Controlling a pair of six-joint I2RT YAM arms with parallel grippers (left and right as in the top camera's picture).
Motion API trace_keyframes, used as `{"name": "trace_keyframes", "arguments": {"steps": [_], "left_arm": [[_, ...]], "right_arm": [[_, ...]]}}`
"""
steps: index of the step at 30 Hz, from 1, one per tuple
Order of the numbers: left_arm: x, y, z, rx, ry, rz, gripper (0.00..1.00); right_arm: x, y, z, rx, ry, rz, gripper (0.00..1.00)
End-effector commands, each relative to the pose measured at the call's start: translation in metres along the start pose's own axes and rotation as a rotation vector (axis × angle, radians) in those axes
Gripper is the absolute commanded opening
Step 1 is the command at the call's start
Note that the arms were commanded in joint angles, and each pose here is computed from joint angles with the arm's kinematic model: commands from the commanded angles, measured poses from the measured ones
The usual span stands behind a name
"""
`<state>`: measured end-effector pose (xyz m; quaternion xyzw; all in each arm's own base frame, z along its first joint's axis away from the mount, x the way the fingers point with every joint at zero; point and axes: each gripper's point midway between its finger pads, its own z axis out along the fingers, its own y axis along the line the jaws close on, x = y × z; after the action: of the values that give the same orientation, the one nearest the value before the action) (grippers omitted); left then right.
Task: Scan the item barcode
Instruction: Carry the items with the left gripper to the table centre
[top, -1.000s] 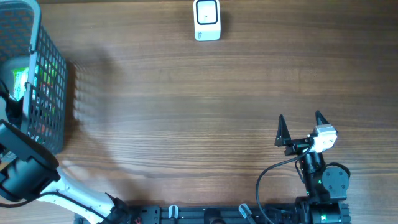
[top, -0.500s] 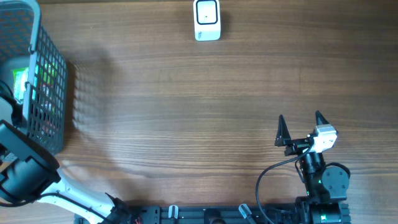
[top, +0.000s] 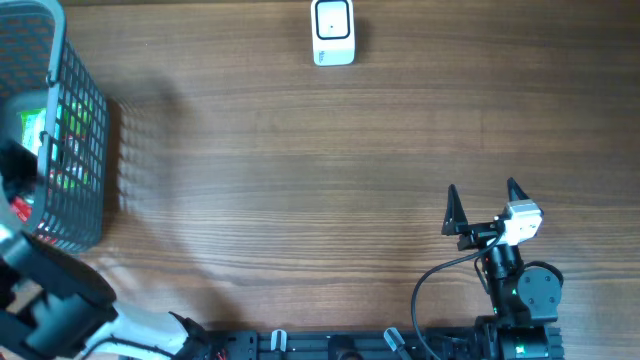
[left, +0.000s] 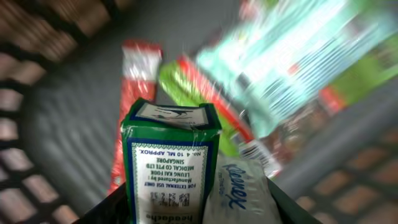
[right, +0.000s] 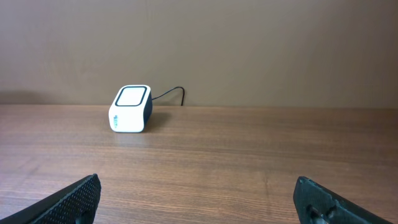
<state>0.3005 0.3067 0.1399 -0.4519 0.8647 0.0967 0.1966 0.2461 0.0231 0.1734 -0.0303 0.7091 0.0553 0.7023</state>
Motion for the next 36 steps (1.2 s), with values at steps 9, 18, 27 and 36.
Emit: {"name": "trace_keyframes", "arguments": {"steps": [9, 18, 27, 36], "left_arm": [[-0.070, -0.076, -0.239, 0.305, -0.626, 0.070, 0.45], [0.065, -0.205, -0.285, 0.603, -0.414, 0.366, 0.47], [0.280, -0.311, -0.190, 0.537, 0.111, 0.754, 0.46], [0.457, -0.367, -0.101, 0.456, 0.279, 1.015, 0.48]], "right_arm": [[-0.002, 0.001, 0.000, -0.011, -0.011, -0.010, 1.00], [-0.002, 0.001, 0.000, -0.011, -0.011, -0.010, 1.00], [-0.002, 0.001, 0.000, -0.011, -0.011, -0.010, 1.00], [-0.002, 0.001, 0.000, -0.011, -0.011, -0.010, 1.00]]}}
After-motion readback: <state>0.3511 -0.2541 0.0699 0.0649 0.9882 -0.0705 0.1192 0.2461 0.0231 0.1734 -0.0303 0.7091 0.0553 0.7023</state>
